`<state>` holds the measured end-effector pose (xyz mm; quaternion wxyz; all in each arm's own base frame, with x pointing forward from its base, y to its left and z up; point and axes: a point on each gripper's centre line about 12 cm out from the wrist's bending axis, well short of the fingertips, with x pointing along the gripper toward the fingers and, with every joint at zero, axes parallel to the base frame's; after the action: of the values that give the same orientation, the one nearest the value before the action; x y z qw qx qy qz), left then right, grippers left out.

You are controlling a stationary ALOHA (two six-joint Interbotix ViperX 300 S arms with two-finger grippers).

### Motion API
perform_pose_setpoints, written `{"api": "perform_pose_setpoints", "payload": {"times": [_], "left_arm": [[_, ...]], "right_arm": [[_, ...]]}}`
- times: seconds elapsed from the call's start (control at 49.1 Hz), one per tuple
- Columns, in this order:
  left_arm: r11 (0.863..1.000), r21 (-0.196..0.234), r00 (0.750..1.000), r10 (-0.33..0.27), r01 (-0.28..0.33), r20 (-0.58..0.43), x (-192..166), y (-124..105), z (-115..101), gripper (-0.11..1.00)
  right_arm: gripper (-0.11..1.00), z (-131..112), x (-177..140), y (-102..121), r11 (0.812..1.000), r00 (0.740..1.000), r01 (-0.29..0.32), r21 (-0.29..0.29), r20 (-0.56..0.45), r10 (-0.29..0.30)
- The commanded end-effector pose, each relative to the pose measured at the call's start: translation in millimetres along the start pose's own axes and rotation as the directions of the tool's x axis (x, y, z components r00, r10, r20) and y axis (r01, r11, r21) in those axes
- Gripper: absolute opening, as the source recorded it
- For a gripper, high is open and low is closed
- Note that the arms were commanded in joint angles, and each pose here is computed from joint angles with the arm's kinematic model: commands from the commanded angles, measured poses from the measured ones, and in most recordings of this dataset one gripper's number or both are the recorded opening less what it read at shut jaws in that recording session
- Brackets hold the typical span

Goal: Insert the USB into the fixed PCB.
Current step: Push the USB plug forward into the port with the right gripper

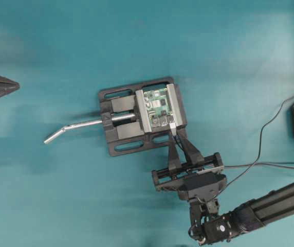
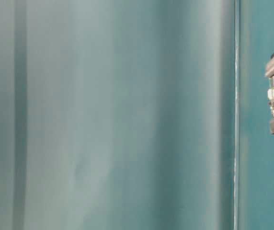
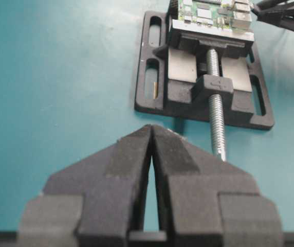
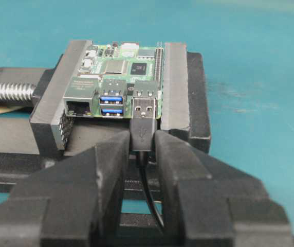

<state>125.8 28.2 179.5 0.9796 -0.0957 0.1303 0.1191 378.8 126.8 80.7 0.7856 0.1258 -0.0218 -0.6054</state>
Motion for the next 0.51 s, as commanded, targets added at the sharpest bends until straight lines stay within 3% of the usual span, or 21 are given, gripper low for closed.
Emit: {"api": "perform_pose_setpoints", "payload": {"times": [0.0,0.489], "left_arm": [[1.000,-0.002,1.000,-0.005,0.005,0.024,-0.9,-1.9,10.9,0.04],[1.000,-0.002,1.000,-0.005,0.005,0.026,-1.0,-2.0,11.6,0.04]], "right_arm": [[0.21,19.9,-0.2,7.8,0.999,1.000,0.001,0.054,-0.006,0.000],[0.21,27.5,5.7,9.5,0.998,1.000,0.020,0.058,0.003,-0.020]]}}
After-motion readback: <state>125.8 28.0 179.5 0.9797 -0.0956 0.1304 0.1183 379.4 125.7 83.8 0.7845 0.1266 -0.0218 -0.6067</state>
